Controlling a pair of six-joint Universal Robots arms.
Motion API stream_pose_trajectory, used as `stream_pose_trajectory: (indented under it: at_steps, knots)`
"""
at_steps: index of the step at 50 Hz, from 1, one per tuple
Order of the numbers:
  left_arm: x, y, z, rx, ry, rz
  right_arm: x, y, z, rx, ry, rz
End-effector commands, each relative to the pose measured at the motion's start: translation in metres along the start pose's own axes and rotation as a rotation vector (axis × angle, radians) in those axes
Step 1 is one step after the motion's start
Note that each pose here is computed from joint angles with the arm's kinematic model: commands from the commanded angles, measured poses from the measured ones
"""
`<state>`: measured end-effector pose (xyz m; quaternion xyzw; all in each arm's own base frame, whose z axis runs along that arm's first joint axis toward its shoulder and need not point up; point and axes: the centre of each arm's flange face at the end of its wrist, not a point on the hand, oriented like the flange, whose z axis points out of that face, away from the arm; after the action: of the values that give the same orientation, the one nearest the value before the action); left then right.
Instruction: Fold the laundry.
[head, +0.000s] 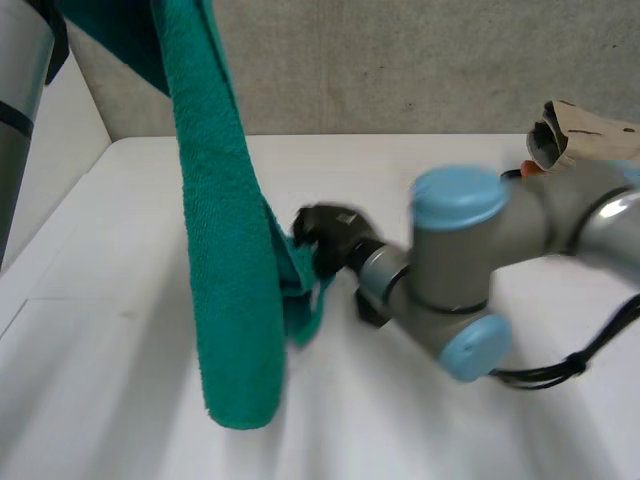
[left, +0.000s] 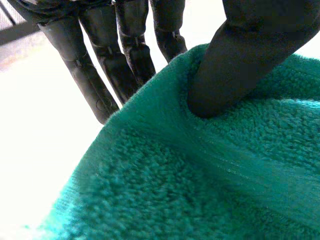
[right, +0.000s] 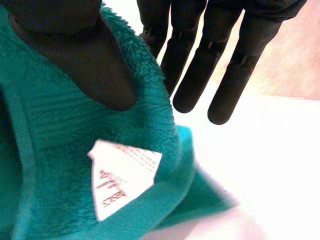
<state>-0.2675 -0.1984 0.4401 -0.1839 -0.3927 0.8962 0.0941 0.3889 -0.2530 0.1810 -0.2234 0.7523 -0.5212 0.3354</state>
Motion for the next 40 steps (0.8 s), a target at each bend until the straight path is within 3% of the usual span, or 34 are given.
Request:
stream_pose_trajectory:
  at_steps: [1,6,11,16,21,27,36,40]
  knots:
    - [-0.025,0.044,-0.01,-0.127,-0.062,0.065,0.055,-0.081,-0.043,0.115,0.177,-0.343]
    - [-0.035,0.081,-0.029,-0.26,-0.079,0.094,0.055,-0.101,-0.054,0.122,0.218,-0.552]
    - [-0.027,0.118,-0.058,-0.402,-0.042,0.08,0.056,-0.105,-0.053,0.127,0.216,-0.58]
    - [-0.003,0.178,-0.096,-0.622,0.031,0.003,0.079,-0.061,-0.028,0.003,0.214,-0.567]
    - [0.01,0.212,-0.116,-0.748,0.06,-0.029,0.1,-0.019,-0.004,-0.111,0.226,-0.644]
    - [0.008,0.218,-0.114,-0.753,0.051,-0.028,0.11,-0.02,-0.006,-0.144,0.313,-0.766]
    - [0.003,0.203,-0.107,-0.702,0.037,-0.021,0.089,-0.044,-0.051,-0.11,0.356,-0.771]
    - [0.003,0.198,-0.107,-0.691,0.037,-0.021,0.084,-0.032,-0.067,-0.168,0.343,-0.758]
